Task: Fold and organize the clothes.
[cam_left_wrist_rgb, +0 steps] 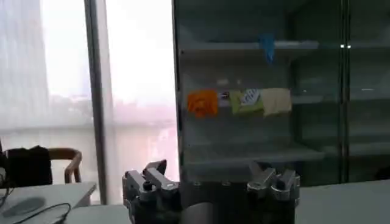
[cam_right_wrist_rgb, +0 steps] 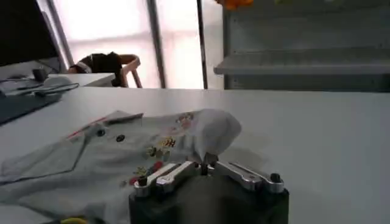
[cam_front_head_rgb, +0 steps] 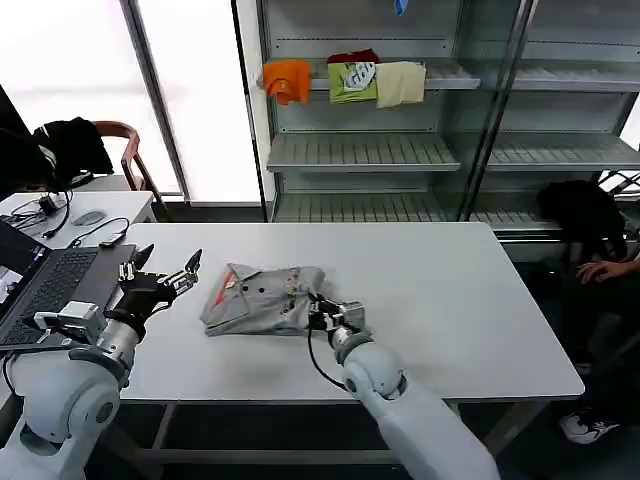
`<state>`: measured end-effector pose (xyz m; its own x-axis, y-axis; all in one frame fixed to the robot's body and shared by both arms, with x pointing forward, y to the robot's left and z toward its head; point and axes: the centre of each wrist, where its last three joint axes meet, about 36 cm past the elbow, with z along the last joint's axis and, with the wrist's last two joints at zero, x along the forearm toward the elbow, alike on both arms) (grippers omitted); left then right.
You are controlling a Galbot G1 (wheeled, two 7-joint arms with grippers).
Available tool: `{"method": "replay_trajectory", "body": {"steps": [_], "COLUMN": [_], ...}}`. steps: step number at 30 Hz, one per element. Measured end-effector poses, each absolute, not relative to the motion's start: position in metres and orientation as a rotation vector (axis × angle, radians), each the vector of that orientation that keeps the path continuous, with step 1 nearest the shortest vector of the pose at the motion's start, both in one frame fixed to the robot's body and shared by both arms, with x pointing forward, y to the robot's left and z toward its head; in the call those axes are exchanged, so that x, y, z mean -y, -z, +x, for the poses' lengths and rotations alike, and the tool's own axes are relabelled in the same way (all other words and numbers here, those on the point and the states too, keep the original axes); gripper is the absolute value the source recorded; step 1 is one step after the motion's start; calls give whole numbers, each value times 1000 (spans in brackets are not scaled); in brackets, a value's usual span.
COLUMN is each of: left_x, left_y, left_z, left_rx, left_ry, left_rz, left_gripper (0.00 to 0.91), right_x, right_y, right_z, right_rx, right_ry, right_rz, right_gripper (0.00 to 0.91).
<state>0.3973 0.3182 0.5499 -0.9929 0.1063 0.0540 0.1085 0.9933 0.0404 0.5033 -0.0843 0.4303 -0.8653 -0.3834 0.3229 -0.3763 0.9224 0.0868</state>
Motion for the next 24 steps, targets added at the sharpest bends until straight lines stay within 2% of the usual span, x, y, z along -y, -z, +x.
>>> {"method": "replay_trajectory", "body": {"steps": [3,4,5,24], "left_x": [-320,-320,-320,-303], "left_y": [-549,-549,-549,-537], "left_z": [397,397,397,388], "left_rx": [3081,3081,3082,3084], "left_ry": [57,55,53,72], "left_rz": [-172,-172,-174,-209], "left_gripper": [907,907,907,907], "right_x": [105,111,117,204], "right_y": [-427,-427,-426,-453], "right_z": [504,505,505,502], "right_rx": [2756,2758,2761,2977], "right_ry": [15,9,2,-283], "right_rz": [533,525,517,388], "right_gripper": [0,776,907,907]}}
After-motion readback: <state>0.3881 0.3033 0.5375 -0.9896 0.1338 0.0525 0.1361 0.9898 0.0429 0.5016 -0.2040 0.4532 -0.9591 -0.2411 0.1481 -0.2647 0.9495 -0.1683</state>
